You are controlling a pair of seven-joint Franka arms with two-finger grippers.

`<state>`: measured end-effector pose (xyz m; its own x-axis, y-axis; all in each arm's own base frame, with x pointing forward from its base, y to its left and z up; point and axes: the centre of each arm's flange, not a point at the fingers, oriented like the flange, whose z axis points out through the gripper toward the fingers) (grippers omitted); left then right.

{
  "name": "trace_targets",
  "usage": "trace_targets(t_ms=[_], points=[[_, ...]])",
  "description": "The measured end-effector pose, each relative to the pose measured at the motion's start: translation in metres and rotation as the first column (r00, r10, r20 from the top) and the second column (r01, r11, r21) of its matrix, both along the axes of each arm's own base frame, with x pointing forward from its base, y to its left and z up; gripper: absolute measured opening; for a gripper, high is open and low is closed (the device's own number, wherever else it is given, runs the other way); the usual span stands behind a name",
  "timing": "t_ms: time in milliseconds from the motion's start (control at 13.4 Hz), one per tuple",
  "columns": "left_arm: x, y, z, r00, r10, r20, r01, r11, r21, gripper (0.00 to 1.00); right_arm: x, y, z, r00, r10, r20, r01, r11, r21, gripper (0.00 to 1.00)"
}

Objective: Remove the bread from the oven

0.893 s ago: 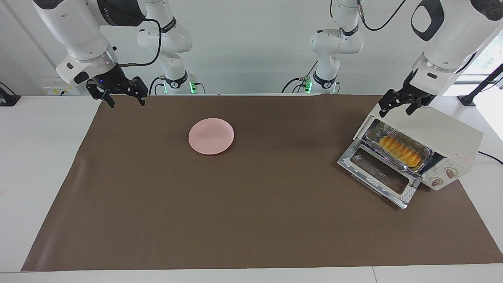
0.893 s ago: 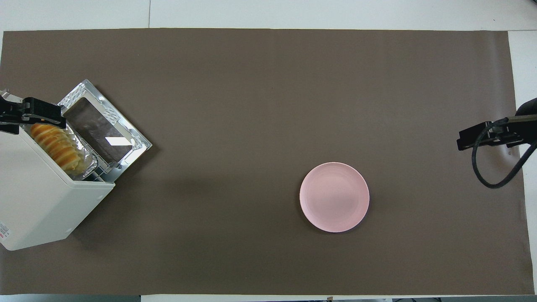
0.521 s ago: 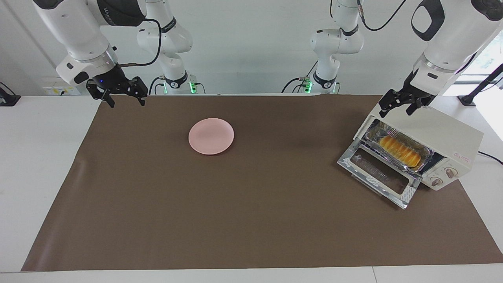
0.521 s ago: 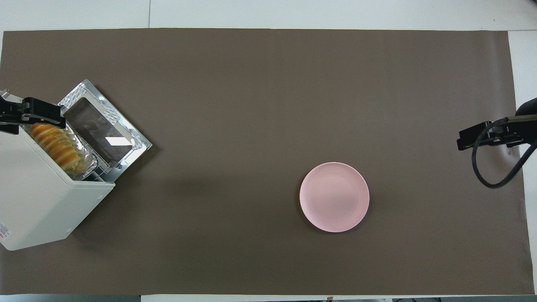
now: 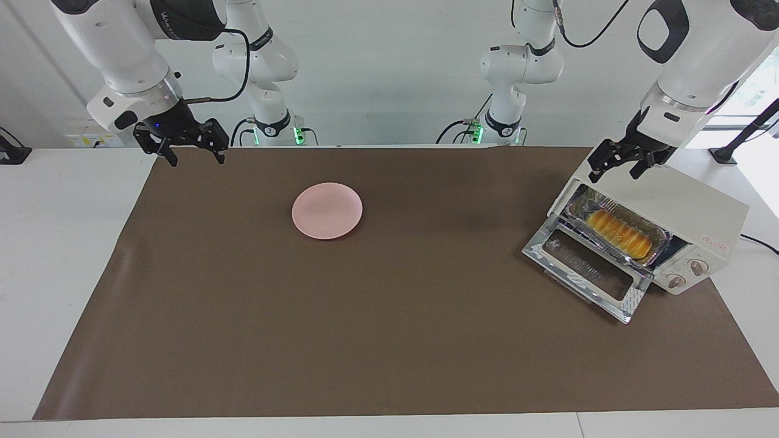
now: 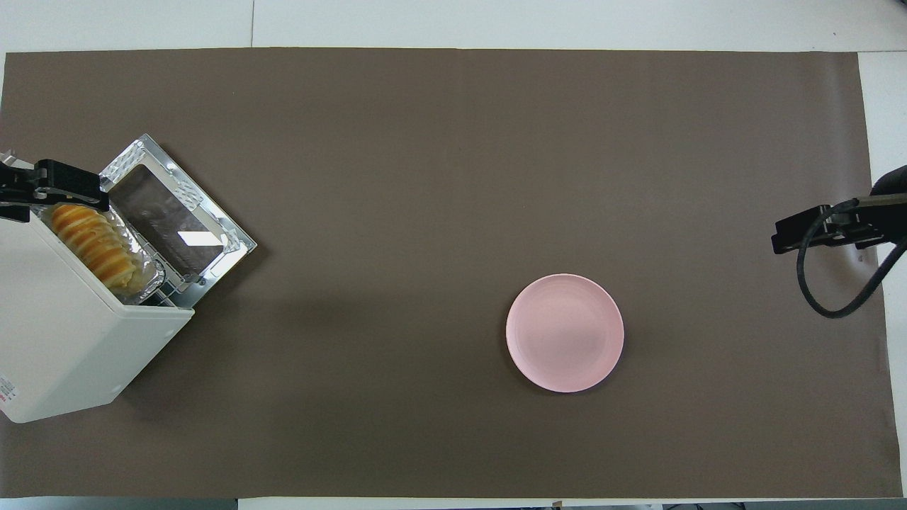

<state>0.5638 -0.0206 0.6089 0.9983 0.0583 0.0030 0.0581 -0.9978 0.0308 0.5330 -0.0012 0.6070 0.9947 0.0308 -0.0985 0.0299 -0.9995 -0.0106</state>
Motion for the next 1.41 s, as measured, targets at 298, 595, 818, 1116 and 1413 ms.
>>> trace_targets(t_ms=[298,595,818,1116,1413], points=[[0.019,-0.011,-0.004,0.980,0.200,-0.004,-0.200,0.980,0.007,1.00,0.000,0.000,0.000,1.000,0.000,0.000,0.000,1.000,0.000,1.00],[0.064,-0.025,-0.048,0.880,0.474,-0.036,-0.472,0.880,0.060,1.00,0.000,0.000,0.000,1.000,0.000,0.000,0.000,1.000,0.000,1.00],[0.090,-0.030,-0.104,0.781,0.624,-0.001,-0.619,0.775,0.130,1.00,0.000,0.000,0.000,1.000,0.000,0.000,0.000,1.000,0.000,1.00],[0.086,-0.021,-0.164,0.740,0.672,-0.001,-0.659,0.726,0.196,1.00,0.000,0.000,0.000,1.000,0.000,0.000,0.000,1.000,0.000,1.00],[0.068,-0.012,-0.185,0.744,0.668,0.005,-0.650,0.723,0.235,1.00,0.000,0.000,0.000,1.000,0.000,0.000,0.000,1.000,0.000,1.00]])
